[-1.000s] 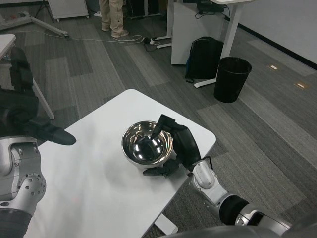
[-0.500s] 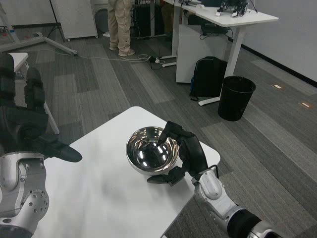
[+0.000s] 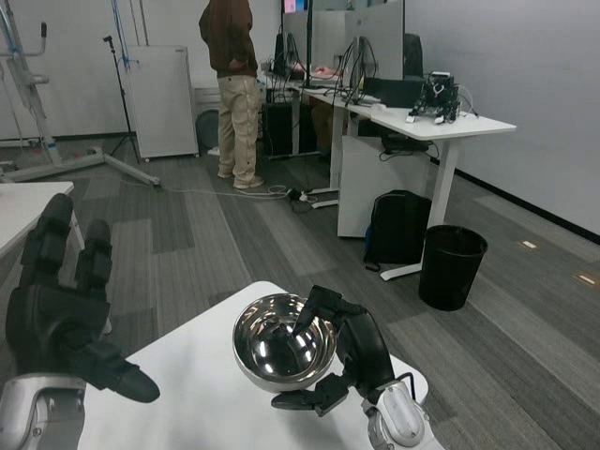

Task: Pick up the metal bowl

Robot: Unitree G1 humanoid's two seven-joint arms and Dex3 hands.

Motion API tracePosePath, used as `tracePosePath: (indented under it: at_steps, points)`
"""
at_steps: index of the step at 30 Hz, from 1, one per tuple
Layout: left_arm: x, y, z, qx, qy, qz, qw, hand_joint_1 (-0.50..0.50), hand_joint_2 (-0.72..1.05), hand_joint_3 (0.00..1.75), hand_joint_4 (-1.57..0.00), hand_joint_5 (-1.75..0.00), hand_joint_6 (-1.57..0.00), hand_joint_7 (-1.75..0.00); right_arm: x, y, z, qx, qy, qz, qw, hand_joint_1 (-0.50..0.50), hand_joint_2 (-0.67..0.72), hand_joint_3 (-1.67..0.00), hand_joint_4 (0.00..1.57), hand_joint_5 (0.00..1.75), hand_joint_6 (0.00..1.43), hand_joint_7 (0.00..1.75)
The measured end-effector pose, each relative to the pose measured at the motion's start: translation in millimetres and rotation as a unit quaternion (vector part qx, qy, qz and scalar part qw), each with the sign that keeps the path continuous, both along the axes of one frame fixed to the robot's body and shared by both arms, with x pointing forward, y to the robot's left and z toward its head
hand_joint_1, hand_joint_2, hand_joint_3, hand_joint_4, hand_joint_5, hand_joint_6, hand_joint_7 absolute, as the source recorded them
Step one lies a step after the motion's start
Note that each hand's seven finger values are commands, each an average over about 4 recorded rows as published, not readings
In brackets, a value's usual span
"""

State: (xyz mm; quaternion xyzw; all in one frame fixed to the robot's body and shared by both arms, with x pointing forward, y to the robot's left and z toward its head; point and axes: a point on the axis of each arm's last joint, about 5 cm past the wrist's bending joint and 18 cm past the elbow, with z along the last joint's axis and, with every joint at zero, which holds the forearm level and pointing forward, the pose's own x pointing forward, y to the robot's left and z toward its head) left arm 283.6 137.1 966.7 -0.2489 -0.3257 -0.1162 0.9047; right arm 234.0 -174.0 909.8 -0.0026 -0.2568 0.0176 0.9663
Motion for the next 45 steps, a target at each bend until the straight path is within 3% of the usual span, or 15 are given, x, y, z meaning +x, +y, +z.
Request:
tracePosePath:
  at_steps: [12, 45]
  points:
    - [1.0, 0.1, -2.3, 0.009, 0.01, -0.01, 1.0, -0.5, -0.64, 0.0, -0.11, 0.0, -0.03, -0.35, 2.2, -2.7, 8.4, 0.001, -0.015, -0.008, 1.0, 0.17, -0.38, -0.95, 1.17, 1.36, 0.8, 1.4]
    - [4.7, 0.0, -5.5, 0.013, 0.023, -0.006, 1.0, -0.5, -0.64, 0.0, -0.11, 0.0, -0.03, -0.35, 6.5, -1.3, 12.3, -0.004, -0.015, -0.006, 1.0, 0.17, -0.37, -0.95, 1.22, 1.36, 0.86, 1.4]
